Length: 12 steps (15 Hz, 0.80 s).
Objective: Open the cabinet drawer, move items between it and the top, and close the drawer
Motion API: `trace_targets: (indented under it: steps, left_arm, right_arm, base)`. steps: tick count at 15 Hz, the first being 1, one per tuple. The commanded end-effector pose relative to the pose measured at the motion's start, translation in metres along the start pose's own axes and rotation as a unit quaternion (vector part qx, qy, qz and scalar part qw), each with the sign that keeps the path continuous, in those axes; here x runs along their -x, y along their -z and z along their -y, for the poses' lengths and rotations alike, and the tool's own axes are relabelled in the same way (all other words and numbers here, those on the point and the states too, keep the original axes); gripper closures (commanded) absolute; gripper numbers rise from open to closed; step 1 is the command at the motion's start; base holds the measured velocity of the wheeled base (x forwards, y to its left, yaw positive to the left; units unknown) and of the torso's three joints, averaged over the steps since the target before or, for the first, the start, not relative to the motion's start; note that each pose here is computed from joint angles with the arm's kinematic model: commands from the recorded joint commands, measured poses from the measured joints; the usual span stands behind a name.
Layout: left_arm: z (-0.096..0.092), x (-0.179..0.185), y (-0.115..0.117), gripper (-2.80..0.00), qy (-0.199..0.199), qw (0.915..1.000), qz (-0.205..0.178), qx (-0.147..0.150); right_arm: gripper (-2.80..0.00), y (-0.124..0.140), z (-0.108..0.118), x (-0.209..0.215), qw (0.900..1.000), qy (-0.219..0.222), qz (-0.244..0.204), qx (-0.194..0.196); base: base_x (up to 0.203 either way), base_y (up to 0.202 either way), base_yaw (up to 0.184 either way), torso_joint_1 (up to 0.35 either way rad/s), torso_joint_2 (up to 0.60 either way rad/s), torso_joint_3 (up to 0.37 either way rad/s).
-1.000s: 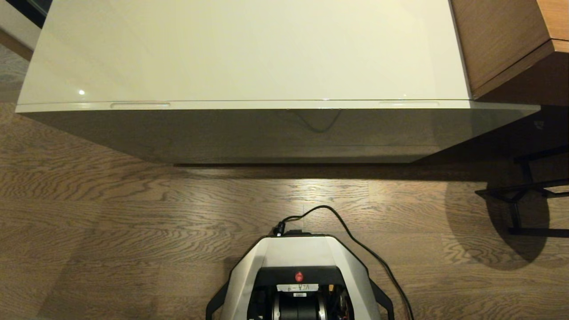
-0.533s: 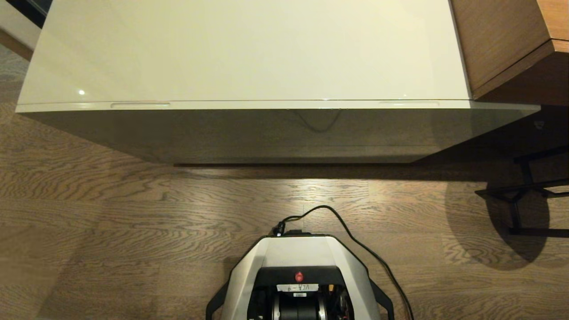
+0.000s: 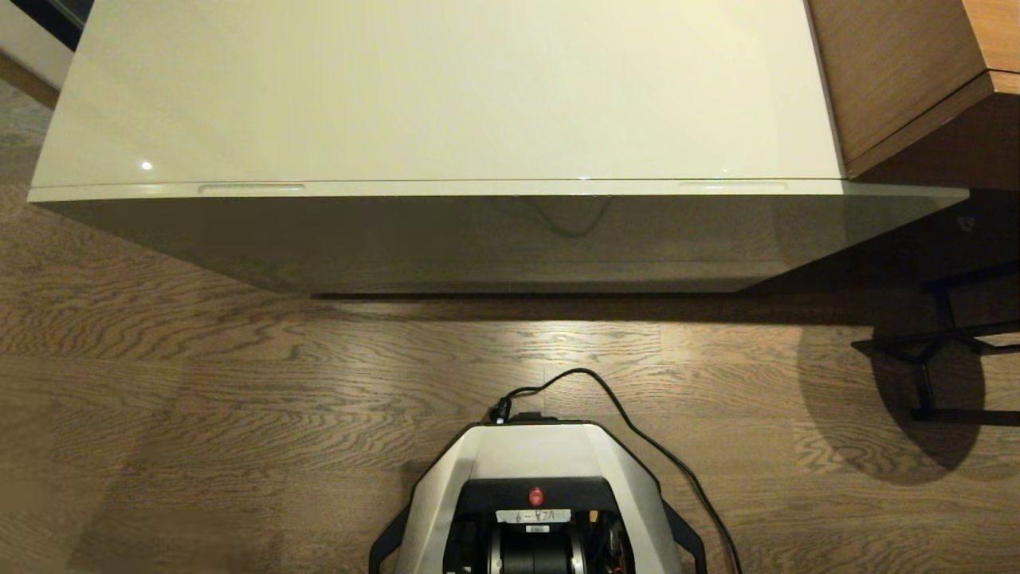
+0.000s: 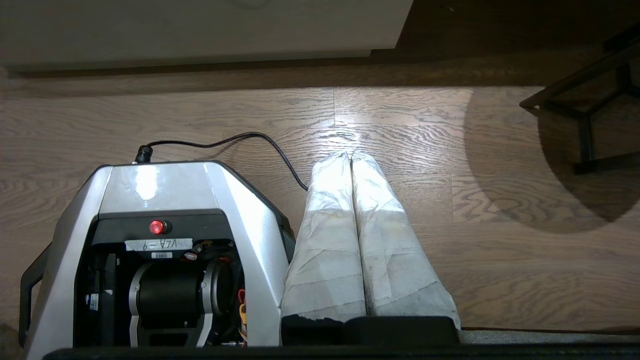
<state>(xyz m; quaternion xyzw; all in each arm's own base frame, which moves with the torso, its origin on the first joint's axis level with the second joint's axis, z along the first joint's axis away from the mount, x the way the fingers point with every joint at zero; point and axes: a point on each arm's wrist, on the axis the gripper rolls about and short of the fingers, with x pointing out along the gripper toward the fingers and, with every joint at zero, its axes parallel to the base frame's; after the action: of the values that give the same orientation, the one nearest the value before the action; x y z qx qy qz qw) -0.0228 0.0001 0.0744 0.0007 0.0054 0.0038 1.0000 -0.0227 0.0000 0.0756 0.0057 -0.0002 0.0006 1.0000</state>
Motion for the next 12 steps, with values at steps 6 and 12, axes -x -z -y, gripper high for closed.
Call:
trace_targets:
  steps: [6,12]
  left_arm:
    - [0.0,-0.0001,0.0,0.0,-0.001,1.0,-0.001,-0.001]
    - [0.0,-0.0001,0.0,0.0,-0.001,1.0,-0.001,0.0]
  right_arm:
    - [0.0,0.0004,0.0,-0.0002,1.0,0.0,-0.001,0.0]
    - [0.0,0.0004,0.0,-0.0002,1.0,0.0,-0.001,0.0]
  base:
    - [0.0,0.0,0.0,0.0,0.0,0.0]
    - [0.0,0.0,0.0,0.0,0.0,0.0]
